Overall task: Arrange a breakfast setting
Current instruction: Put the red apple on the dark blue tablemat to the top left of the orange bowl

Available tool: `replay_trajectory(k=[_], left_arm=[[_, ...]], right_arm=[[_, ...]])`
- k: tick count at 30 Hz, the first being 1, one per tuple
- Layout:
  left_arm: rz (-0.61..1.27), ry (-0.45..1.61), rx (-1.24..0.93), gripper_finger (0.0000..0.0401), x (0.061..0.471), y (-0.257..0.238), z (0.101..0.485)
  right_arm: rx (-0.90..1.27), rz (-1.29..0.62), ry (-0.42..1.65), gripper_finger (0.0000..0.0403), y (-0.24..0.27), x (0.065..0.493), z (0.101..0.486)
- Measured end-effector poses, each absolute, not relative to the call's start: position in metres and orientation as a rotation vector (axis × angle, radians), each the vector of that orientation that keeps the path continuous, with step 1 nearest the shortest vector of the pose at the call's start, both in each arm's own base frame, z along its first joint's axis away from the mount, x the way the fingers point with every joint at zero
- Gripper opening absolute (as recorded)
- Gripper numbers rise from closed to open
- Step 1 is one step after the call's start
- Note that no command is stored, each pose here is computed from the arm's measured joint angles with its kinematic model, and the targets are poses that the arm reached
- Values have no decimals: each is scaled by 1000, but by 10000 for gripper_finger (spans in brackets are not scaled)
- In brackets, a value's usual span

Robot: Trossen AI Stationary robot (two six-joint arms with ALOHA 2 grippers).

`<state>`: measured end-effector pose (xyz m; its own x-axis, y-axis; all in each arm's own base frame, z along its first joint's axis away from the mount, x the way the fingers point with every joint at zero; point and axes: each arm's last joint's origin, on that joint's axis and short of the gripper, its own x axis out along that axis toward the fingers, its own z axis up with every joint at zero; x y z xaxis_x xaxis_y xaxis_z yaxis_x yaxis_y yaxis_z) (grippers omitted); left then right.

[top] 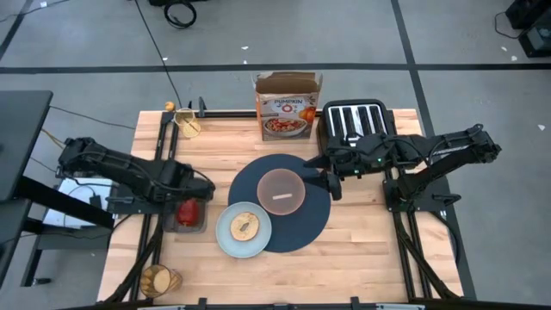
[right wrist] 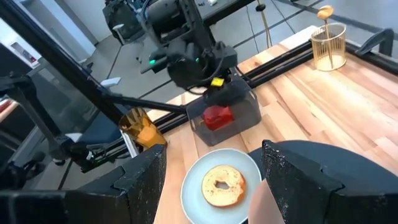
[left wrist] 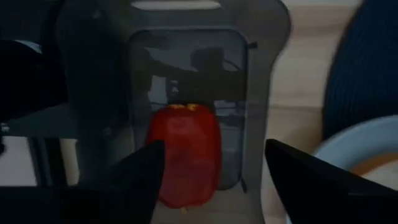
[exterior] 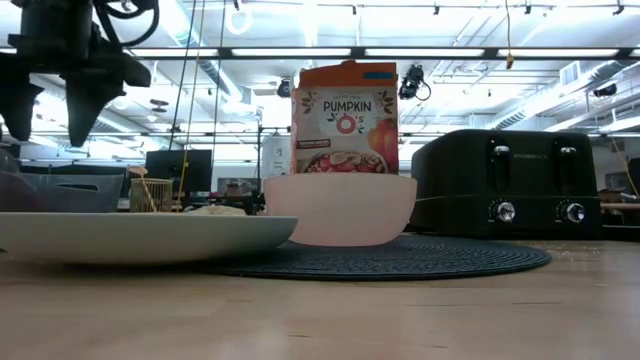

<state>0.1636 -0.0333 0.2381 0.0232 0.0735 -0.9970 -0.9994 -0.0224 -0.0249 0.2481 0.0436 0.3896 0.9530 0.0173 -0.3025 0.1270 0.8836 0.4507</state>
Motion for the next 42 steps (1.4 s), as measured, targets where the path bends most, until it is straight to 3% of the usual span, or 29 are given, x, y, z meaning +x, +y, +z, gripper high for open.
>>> replay_trajectory(k=[7,16,26,37,42], left_arm=[[1230,1155,-1243,354,166,-33,238],[1388,1174,-1253,357,171,-58,222],[1370,1210,-1255,357,163,-74,195],[1476,1204,-1141,357,152,-67,186],[1453,1213,-1195,358,147,-65,163]], right_arm=[[471,24,332,268,47,248,389],[449,110,434,268,50,245,382],[411,141,560,268,55,238,372],[418,183,567,268,59,238,372],[437,172,565,268,58,238,373]])
